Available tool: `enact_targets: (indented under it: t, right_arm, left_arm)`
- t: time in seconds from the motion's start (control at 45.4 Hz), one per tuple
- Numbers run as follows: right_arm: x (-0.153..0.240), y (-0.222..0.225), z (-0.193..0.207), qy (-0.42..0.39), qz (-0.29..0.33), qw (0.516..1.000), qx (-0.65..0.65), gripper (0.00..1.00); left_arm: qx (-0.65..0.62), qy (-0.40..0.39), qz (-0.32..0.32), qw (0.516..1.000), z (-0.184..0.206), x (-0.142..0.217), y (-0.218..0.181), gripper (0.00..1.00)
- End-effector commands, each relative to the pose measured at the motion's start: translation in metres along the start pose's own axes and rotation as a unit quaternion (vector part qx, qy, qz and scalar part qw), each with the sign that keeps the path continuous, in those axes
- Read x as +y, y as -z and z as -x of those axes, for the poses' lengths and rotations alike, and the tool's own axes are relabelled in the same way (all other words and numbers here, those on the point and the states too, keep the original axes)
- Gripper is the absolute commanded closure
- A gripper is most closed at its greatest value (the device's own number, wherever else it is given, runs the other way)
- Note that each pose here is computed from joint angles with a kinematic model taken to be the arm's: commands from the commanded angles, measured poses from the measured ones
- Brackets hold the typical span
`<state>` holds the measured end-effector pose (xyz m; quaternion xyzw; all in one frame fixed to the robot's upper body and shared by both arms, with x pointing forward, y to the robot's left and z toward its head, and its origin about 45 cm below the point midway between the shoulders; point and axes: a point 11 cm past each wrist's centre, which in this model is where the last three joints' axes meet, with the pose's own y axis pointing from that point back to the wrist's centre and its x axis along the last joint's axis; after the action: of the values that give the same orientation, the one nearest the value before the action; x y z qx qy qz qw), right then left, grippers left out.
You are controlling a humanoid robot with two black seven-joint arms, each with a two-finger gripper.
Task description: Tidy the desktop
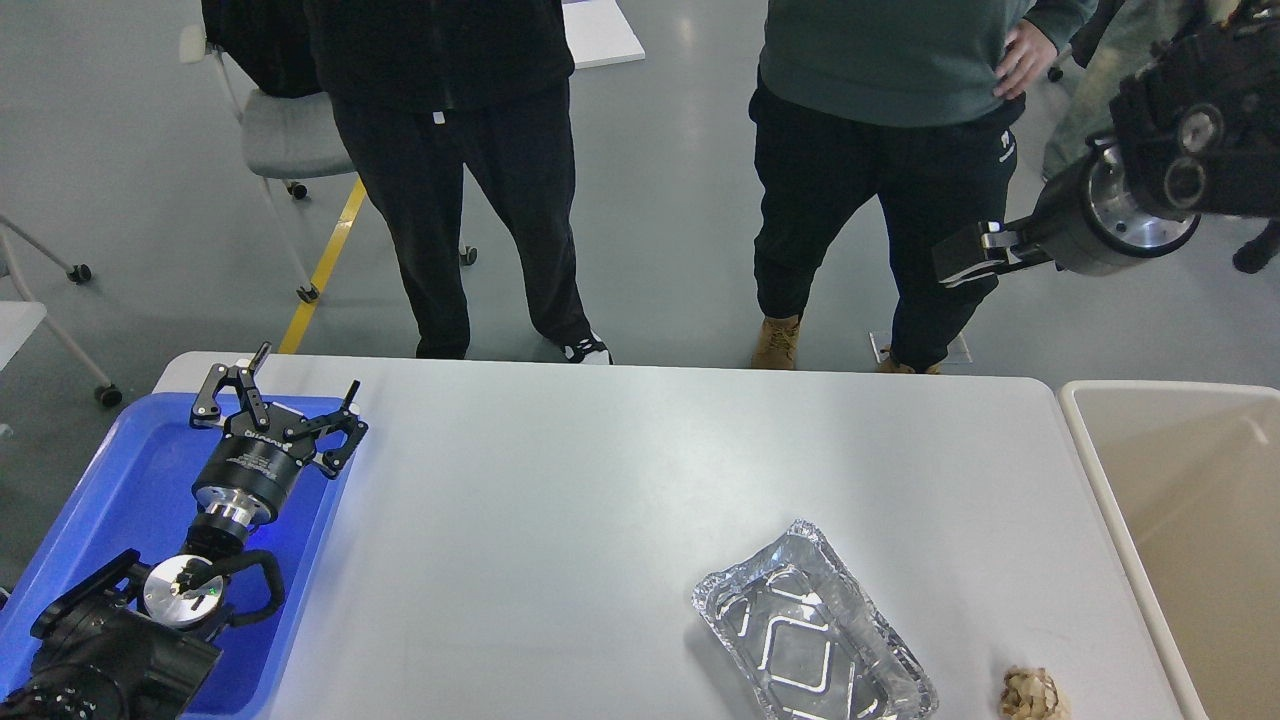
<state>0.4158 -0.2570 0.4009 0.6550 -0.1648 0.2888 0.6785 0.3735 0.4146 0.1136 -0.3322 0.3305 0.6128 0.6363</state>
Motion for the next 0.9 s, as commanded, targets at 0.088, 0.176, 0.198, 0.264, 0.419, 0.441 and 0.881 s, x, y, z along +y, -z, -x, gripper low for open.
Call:
enact_targets:
  t: [0.088, 0.176, 0.198, 0.264, 0.419, 0.441, 0.881]
  right_arm:
    - [0.002, 0.025, 0.032, 0.086, 0.003, 0.996, -0.003, 0.00]
    - [0.001, 0.029, 0.041, 0.101, -0.006, 0.995, -0.017, 0.00]
    - [0.001, 0.030, 0.045, 0.107, -0.011, 0.994, -0.022, 0.00]
    - [0.000, 0.034, 0.052, 0.122, -0.017, 0.992, -0.031, 0.00]
    - [0.001, 0.038, 0.060, 0.146, -0.021, 0.988, -0.038, 0.00]
    - [0.001, 0.038, 0.061, 0.149, -0.021, 0.988, -0.038, 0.00]
    - [-0.006, 0.015, 0.090, 0.230, 0.023, 0.972, -0.034, 0.00]
  left_arm:
    - [0.000, 0.000, 0.000, 1.000, 0.000, 0.000, 0.000, 0.00]
    - [0.000, 0.000, 0.001, 1.000, 0.000, 0.000, 0.000, 0.00]
    - [0.000, 0.000, 0.001, 1.000, 0.000, 0.000, 0.000, 0.00]
    - [0.000, 0.000, 0.001, 1.000, 0.000, 0.000, 0.000, 0.00]
    - [0.000, 0.000, 0.001, 1.000, 0.000, 0.000, 0.000, 0.00]
    - [0.000, 0.000, 0.001, 1.000, 0.000, 0.000, 0.000, 0.00]
    - [0.000, 0.000, 0.001, 1.000, 0.000, 0.000, 0.000, 0.00]
